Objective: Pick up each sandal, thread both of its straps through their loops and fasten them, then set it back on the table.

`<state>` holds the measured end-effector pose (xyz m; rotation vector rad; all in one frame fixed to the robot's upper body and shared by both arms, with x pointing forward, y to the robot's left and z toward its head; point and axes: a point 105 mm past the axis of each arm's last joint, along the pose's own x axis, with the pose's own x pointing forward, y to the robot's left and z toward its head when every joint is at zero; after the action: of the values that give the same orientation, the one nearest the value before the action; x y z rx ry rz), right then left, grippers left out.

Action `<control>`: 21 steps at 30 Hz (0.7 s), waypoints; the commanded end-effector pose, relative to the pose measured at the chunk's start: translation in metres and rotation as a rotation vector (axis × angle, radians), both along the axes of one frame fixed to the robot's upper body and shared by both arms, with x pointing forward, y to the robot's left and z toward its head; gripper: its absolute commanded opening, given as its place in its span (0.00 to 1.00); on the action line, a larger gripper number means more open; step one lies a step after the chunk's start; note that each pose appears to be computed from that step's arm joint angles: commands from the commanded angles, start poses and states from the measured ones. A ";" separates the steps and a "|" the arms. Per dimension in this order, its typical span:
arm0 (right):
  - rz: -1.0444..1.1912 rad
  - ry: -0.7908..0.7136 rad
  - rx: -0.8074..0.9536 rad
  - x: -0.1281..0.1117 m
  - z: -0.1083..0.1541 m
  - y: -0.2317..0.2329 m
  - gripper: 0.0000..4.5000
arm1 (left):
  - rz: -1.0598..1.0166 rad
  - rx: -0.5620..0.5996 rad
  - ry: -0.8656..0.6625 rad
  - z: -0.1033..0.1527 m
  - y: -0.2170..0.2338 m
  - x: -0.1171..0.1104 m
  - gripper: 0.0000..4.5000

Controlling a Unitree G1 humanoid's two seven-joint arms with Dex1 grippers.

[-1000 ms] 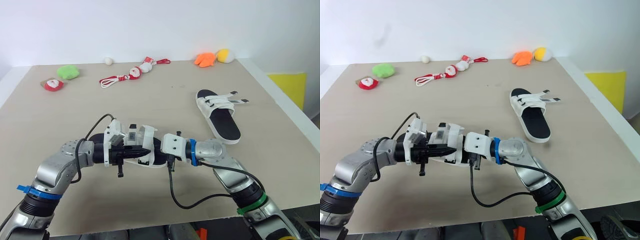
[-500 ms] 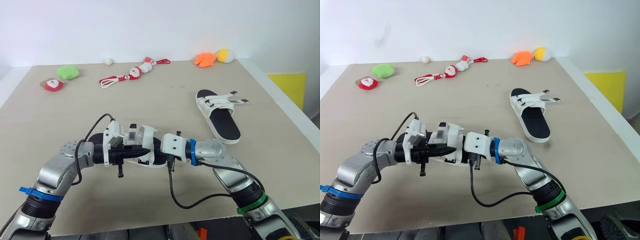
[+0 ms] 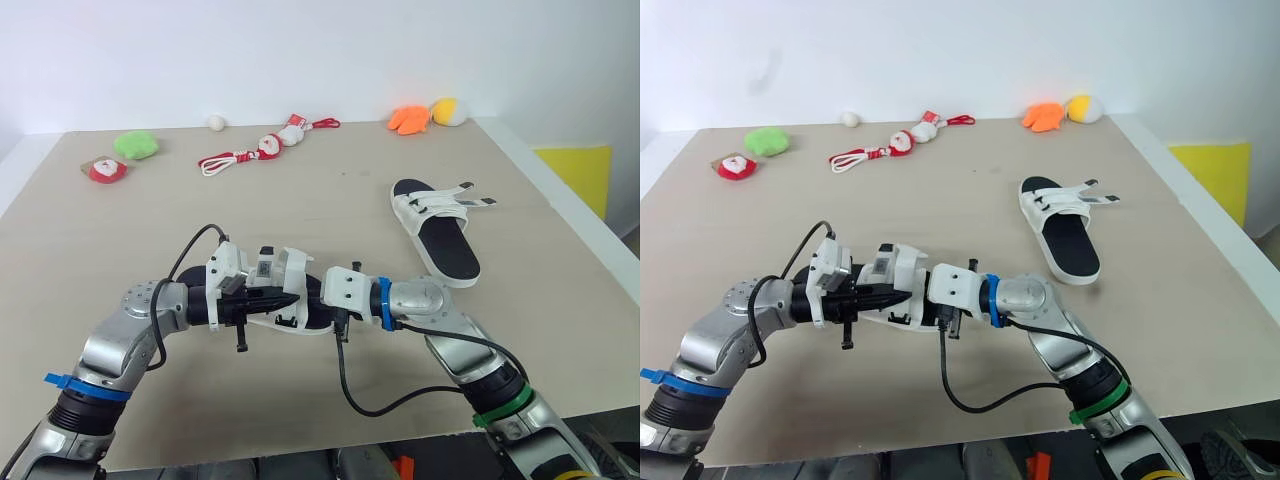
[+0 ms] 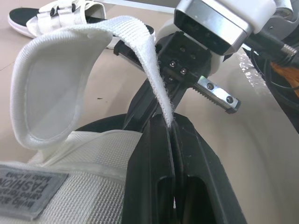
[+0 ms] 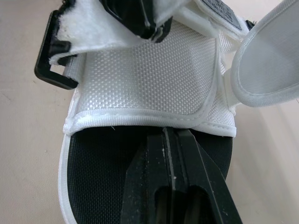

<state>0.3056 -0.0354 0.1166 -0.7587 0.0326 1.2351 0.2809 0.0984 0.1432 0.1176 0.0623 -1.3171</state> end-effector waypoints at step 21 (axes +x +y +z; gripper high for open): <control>0.001 0.053 -0.035 -0.001 -0.016 -0.001 0.00 | 0.060 0.129 -0.034 -0.023 0.012 0.013 0.01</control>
<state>0.3070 -0.0354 0.1161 -0.7605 0.0344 1.2370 0.2881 0.0984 0.1394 0.2207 0.0281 -1.3021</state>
